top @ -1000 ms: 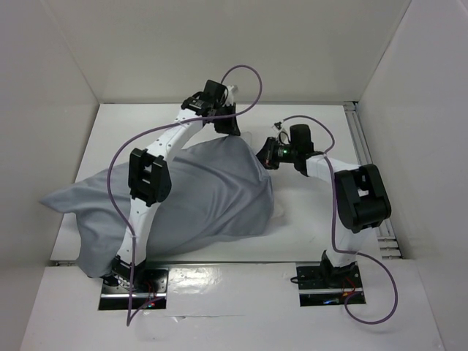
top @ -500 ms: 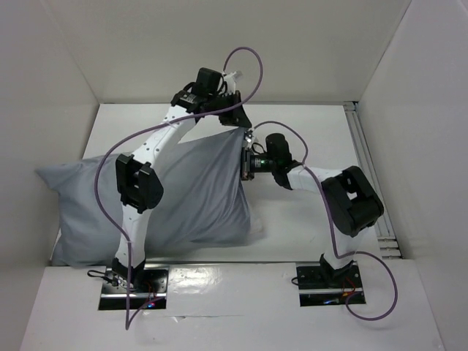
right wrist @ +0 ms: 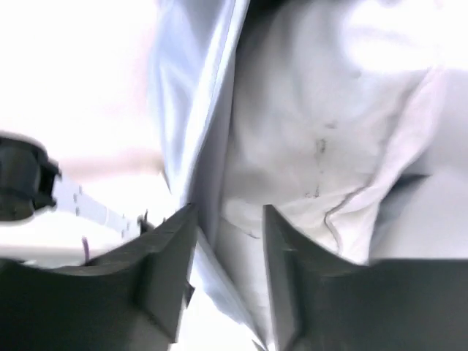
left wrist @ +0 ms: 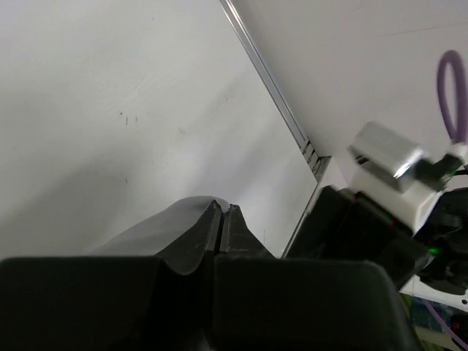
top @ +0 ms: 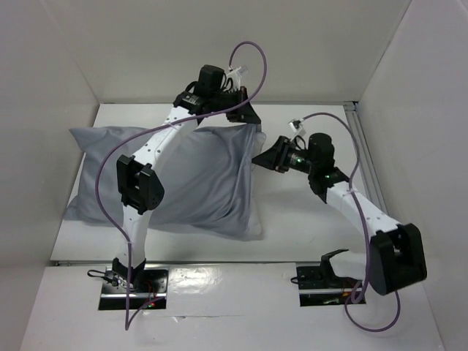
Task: Put the pillow into the pillowcase
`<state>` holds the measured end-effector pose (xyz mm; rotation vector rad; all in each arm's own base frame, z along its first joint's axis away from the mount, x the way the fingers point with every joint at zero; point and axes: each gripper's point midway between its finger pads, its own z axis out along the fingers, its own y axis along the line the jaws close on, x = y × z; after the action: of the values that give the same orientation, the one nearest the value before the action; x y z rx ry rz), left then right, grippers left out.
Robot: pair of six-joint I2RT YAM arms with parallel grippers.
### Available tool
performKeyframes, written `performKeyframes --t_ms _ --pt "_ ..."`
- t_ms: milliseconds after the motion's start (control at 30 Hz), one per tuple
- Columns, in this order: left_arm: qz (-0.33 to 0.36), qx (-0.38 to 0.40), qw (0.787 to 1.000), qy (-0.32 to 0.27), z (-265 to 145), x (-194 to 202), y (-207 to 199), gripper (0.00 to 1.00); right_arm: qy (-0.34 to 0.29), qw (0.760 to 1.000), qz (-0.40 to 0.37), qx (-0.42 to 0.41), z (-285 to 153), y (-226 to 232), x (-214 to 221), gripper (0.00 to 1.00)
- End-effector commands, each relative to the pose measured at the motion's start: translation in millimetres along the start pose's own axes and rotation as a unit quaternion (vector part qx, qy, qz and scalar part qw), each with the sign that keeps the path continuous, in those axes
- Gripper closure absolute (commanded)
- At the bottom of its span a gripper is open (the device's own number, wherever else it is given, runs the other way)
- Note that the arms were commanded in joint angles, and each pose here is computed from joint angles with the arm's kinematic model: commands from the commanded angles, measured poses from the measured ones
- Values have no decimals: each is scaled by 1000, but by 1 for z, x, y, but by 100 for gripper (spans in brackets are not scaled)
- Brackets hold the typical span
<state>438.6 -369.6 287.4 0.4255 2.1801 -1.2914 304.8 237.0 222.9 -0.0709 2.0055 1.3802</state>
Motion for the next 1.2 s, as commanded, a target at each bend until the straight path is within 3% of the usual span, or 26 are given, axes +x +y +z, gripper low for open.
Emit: performKeyframes --t_ms 0,133,367,533,633,767,833,1167 --pt "49 56 996 -50 -24 -32 -46 100 -36 996 3 83 -24 -32 -4 53" --pt "47 65 995 -51 -27 -34 -47 100 -82 989 39 116 -39 -52 -13 77" --pt "42 82 995 -42 -27 -31 -52 100 -66 994 62 67 -14 -58 -10 75" --pt "41 99 993 -41 -23 -28 -65 100 -19 999 42 -25 36 -16 1 83" --pt "49 143 988 -37 -21 -26 -98 100 5 997 53 -59 65 5 18 84" --pt "73 209 975 -28 -28 -19 -158 100 -30 986 67 -151 79 31 4 85" --pt "90 236 967 -34 -37 -20 -180 100 -23 985 68 -160 82 30 1 85" --pt "91 295 951 -9 -61 -11 -214 100 67 976 82 -193 123 1 15 81"
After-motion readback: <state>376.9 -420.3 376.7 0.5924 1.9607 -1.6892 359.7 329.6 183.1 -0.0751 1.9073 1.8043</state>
